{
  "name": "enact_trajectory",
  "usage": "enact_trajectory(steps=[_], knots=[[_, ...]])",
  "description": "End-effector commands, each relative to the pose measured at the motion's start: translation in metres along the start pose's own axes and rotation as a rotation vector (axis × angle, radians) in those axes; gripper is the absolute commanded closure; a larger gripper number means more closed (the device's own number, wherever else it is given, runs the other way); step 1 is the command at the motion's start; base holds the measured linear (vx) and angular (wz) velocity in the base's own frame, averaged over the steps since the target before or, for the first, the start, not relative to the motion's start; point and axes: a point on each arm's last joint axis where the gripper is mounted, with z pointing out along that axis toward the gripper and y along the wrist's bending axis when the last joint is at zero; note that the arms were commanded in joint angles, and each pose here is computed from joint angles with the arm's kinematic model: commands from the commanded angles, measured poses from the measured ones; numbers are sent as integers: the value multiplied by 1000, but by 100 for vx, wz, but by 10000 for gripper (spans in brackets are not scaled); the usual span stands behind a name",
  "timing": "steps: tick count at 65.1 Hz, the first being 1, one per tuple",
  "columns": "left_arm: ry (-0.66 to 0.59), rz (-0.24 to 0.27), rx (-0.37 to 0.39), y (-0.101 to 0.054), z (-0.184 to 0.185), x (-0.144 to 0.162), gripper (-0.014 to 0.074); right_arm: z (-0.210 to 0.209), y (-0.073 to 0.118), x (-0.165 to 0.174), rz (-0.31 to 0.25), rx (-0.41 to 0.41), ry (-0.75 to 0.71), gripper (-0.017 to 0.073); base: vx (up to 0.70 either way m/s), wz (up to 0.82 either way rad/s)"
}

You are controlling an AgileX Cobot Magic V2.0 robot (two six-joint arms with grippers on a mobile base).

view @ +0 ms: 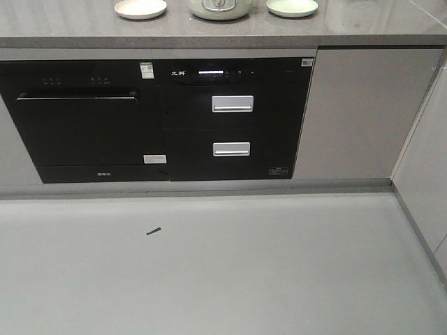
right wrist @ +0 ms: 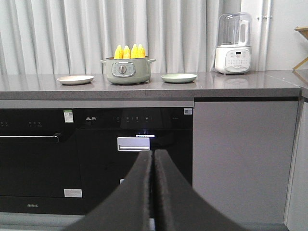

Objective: Distribute corn equally
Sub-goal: 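Drive the base toward the counter with the corn pot and plates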

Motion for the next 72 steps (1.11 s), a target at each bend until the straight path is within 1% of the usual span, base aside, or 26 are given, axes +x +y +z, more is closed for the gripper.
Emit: enact_trajectory(steps=[1, 72], knots=[[-81, -10, 10, -1, -1, -3, 600, 0, 0, -4, -12, 1, -68, 570, 19, 0], [-81, -10, 10, -1, -1, -3, 600, 0, 0, -4, -12, 1, -68, 570, 17, -2]])
